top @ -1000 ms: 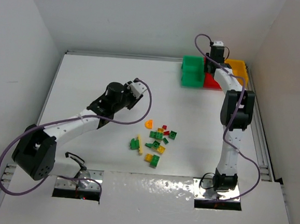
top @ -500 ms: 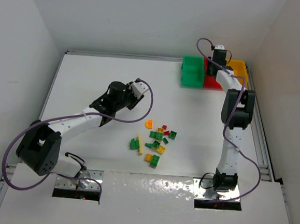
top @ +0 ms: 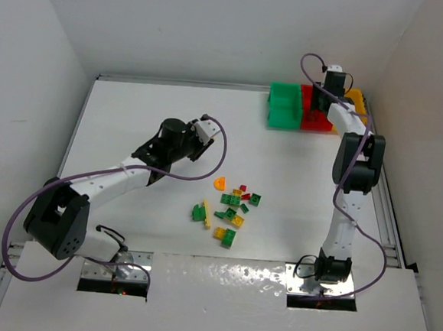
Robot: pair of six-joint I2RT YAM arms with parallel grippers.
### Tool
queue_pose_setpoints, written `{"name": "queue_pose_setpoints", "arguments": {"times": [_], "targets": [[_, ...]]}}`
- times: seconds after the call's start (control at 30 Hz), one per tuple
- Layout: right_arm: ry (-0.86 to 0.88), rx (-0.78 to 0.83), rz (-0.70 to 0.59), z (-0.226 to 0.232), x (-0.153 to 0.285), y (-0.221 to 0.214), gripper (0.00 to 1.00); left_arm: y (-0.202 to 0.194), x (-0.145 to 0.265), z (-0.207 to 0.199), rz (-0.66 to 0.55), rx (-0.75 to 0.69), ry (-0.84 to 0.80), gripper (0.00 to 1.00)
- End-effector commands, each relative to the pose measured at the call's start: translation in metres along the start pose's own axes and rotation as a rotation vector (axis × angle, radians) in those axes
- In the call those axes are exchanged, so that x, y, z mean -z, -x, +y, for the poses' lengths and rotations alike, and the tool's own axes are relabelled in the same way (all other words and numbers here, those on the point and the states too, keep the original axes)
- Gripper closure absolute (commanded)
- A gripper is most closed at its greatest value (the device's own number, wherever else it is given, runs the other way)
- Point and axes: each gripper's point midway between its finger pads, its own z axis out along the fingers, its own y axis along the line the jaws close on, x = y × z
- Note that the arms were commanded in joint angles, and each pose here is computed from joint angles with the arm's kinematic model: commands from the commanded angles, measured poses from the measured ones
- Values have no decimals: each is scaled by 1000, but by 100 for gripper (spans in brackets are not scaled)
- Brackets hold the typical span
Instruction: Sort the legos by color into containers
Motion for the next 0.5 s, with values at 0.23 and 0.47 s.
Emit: {"name": "queue_pose_setpoints", "arguments": {"times": [0.23,0.47], "targets": [[132,-48,-203,15,98,49,38,58,8,6,-158,-18,-47,100],[838,563,-326,175,238,-42,33,86,22,-28,-287,-122,-250,100]]}}
